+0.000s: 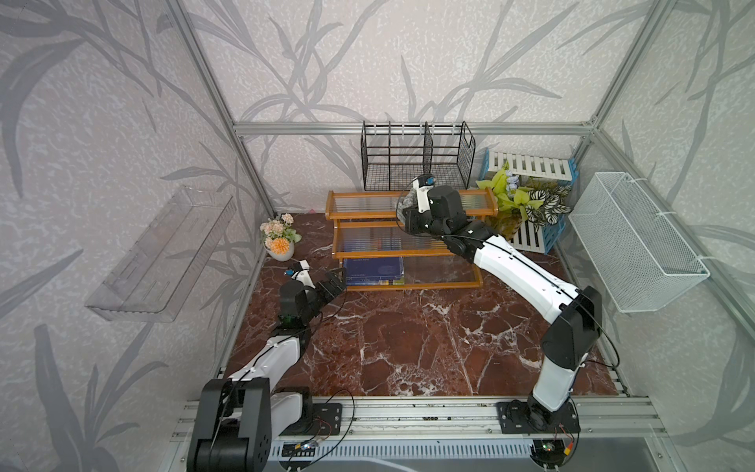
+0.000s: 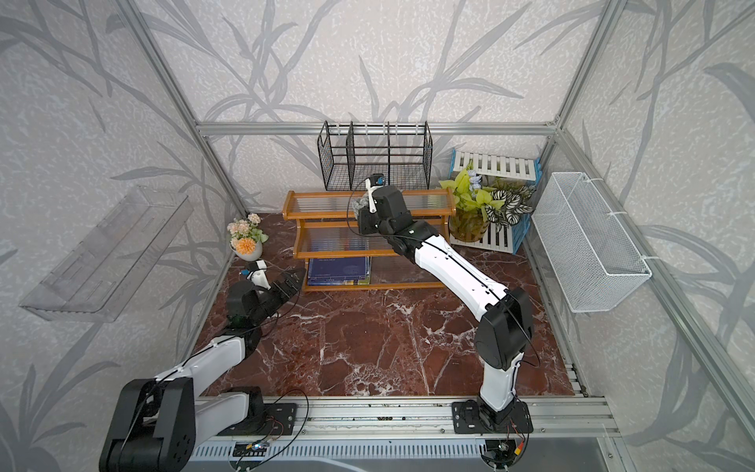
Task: Wipe the bookshelf clean with a cloth
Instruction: Wipe the dust from the shelf.
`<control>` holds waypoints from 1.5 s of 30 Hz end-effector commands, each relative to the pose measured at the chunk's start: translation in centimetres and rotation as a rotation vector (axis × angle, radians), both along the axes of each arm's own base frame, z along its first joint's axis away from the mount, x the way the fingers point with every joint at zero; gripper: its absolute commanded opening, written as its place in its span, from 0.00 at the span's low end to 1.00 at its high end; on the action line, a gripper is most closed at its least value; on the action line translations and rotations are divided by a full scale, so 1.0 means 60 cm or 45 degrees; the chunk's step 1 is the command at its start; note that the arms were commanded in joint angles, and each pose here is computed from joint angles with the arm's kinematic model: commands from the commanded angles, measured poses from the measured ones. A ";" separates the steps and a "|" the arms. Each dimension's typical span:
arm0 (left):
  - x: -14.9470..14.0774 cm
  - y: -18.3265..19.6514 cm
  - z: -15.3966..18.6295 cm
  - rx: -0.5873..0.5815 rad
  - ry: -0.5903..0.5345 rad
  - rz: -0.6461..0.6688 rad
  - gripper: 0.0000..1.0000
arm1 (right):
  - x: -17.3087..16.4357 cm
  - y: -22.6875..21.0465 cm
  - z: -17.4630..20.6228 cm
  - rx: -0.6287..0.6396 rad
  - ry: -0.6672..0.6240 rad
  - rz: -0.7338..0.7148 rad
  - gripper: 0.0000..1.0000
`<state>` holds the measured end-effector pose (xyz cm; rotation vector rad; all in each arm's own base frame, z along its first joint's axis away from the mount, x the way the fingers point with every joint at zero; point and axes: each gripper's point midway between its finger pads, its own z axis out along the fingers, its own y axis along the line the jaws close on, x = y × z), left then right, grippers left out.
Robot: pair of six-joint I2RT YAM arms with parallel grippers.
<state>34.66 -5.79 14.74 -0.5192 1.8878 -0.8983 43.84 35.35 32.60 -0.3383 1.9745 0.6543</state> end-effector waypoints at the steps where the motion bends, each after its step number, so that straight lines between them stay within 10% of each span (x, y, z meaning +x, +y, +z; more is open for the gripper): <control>1: -0.004 -0.003 -0.003 0.012 -0.007 -0.011 1.00 | -0.055 0.067 0.084 0.061 -0.179 0.227 0.00; 13: -0.005 -0.004 -0.004 0.009 -0.008 -0.010 1.00 | -0.157 0.040 0.249 0.218 -0.471 0.288 0.00; 25: -0.006 -0.002 0.005 0.013 -0.017 0.000 1.00 | -0.192 0.026 0.281 0.339 -0.389 0.341 0.00; 45: -0.006 -0.001 0.010 0.020 -0.018 -0.002 1.00 | 0.010 0.090 0.107 0.175 -0.068 0.127 0.00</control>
